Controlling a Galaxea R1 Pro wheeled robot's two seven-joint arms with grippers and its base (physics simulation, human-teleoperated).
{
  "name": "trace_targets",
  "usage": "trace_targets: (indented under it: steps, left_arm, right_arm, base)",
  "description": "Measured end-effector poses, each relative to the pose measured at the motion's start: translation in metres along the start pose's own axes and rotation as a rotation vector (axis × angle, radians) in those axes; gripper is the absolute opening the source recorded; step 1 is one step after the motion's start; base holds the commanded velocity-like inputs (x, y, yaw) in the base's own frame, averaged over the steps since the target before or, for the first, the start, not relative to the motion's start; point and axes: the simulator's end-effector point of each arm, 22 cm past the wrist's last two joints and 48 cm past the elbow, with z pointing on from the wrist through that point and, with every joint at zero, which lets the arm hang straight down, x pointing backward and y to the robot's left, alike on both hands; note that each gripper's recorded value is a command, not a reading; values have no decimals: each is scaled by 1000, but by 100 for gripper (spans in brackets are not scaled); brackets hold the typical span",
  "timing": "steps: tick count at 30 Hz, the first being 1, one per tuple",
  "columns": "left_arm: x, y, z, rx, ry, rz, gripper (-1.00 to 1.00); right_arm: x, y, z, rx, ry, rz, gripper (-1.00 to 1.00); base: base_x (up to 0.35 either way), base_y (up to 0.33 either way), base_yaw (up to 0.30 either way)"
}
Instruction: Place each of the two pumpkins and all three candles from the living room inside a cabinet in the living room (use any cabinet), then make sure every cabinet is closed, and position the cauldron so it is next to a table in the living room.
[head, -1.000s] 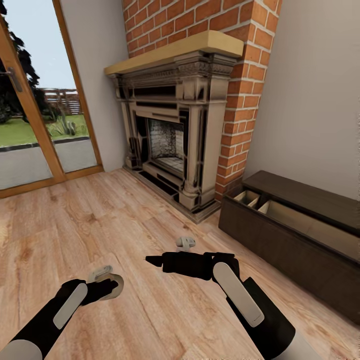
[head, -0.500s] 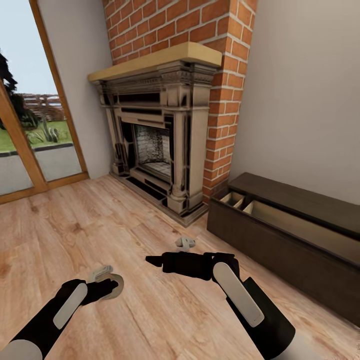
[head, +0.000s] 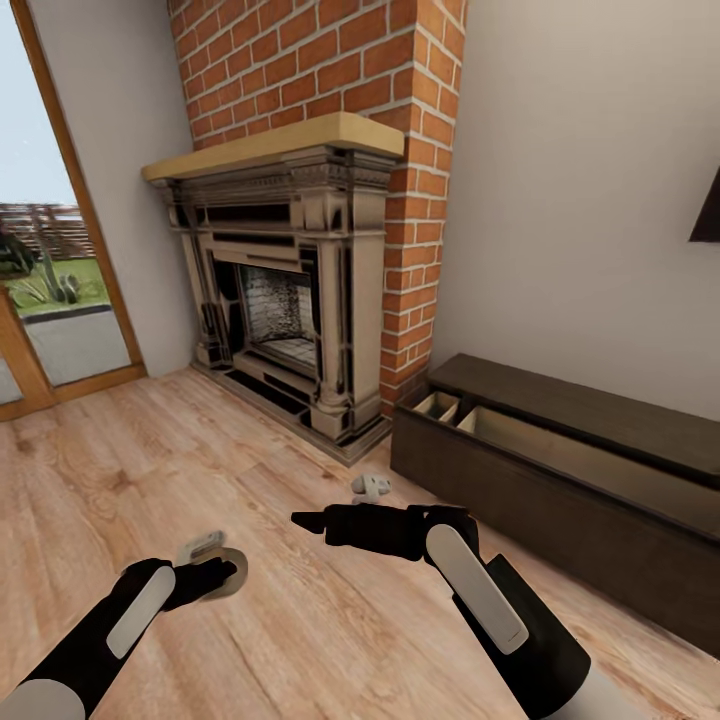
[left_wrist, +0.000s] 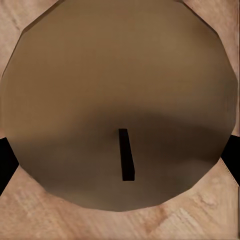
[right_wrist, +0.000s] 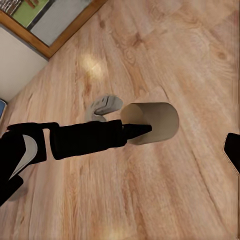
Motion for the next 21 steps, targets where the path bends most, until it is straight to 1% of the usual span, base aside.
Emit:
trace_targets:
  steps: [3,9,14,17,21]
  left_arm:
    - [-3,-2,-3,4,-8,1,-100]
    - [-11,-6,-12,12,-28,3,-100]
    - [-18,-9,-19,11,-25,2,-100]
    - [-22,-11,-23,10,-23,2,-100]
    - [-21,-10,-21,8,-19,2,-100]
  right_arm:
    - [-2,4,-2,-1,-5,-7,100]
    - [-8,13,-9,-6,-19,-25,100]
    - [-16,25,-11,-40,-10,11,100]
    - [-21,28,-12,-46,-8,20,100]
    - [-20,27,-12,-48,-5,25,100]
  base:
    - [0,0,-125]
    - [0,0,-54]
    - [0,0,-206]
    - [0,0,-232]
    - [0,0,-235]
